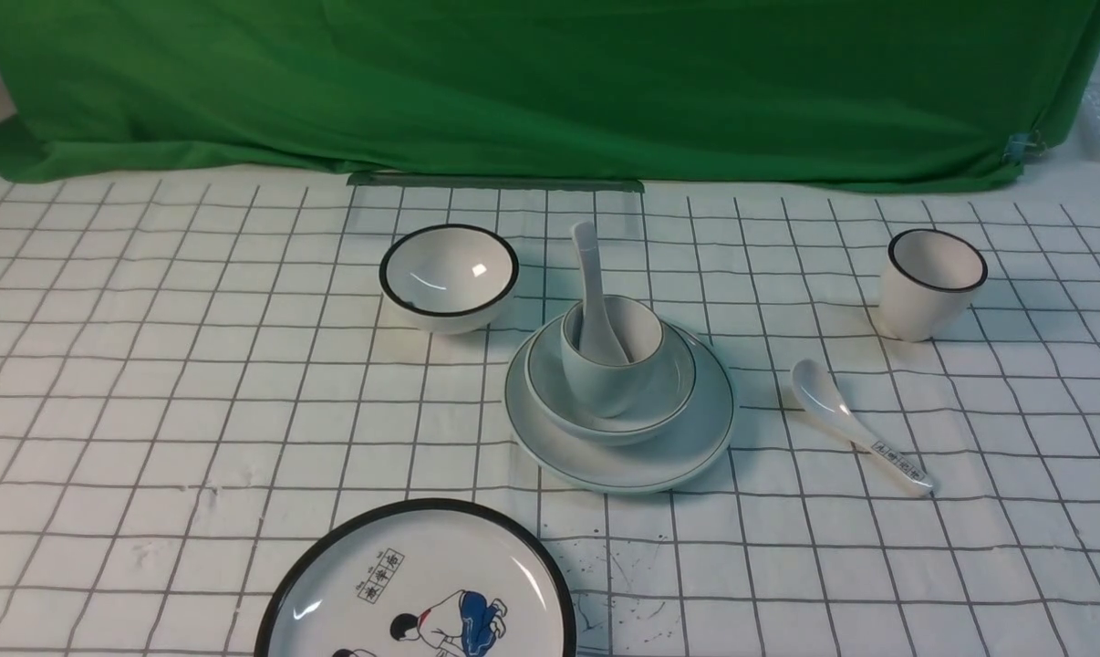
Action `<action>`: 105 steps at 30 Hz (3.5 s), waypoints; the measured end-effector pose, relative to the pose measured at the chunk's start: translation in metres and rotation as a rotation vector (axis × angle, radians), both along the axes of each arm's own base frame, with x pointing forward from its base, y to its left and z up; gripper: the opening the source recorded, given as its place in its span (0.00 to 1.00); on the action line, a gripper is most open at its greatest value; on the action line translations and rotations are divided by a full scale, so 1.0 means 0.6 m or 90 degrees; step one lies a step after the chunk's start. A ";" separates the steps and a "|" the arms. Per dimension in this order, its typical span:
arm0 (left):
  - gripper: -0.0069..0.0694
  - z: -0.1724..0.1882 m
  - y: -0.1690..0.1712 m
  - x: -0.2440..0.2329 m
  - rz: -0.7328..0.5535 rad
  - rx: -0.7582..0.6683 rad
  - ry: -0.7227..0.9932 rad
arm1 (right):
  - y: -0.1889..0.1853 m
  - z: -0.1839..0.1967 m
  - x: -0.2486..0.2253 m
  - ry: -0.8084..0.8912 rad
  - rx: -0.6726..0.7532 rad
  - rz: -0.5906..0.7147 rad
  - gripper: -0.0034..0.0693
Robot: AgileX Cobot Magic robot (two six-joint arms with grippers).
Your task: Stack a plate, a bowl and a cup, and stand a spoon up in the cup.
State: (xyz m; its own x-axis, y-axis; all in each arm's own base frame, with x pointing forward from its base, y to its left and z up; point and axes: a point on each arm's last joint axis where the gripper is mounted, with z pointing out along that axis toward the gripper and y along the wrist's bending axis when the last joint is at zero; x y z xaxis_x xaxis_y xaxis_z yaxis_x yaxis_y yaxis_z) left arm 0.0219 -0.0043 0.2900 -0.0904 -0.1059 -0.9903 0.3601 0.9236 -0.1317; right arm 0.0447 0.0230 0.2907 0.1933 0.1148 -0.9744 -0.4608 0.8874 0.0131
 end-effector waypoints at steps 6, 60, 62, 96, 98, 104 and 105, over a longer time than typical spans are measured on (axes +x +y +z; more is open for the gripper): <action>0.09 -0.001 0.000 0.000 0.000 0.000 0.001 | 0.001 -0.010 0.002 0.024 -0.012 -0.002 0.17; 0.09 -0.161 0.003 0.057 0.210 0.118 0.020 | -0.002 -0.011 0.000 0.023 -0.022 -0.016 0.35; 0.09 -0.161 0.003 0.057 0.210 0.119 0.020 | -0.009 -0.018 0.001 0.042 -0.041 -0.062 0.35; 0.09 -0.160 0.004 0.057 0.212 0.130 0.011 | -0.042 -0.192 0.013 0.323 -0.138 -0.305 0.37; 0.09 -0.160 0.004 0.057 0.212 0.130 0.011 | -0.042 -0.192 0.013 0.323 -0.138 -0.305 0.37; 0.09 -0.160 0.004 0.057 0.212 0.131 0.011 | -0.042 -0.192 0.013 0.323 -0.138 -0.305 0.37; 0.09 -0.160 0.004 0.057 0.212 0.131 0.011 | -0.042 -0.192 0.013 0.323 -0.138 -0.305 0.37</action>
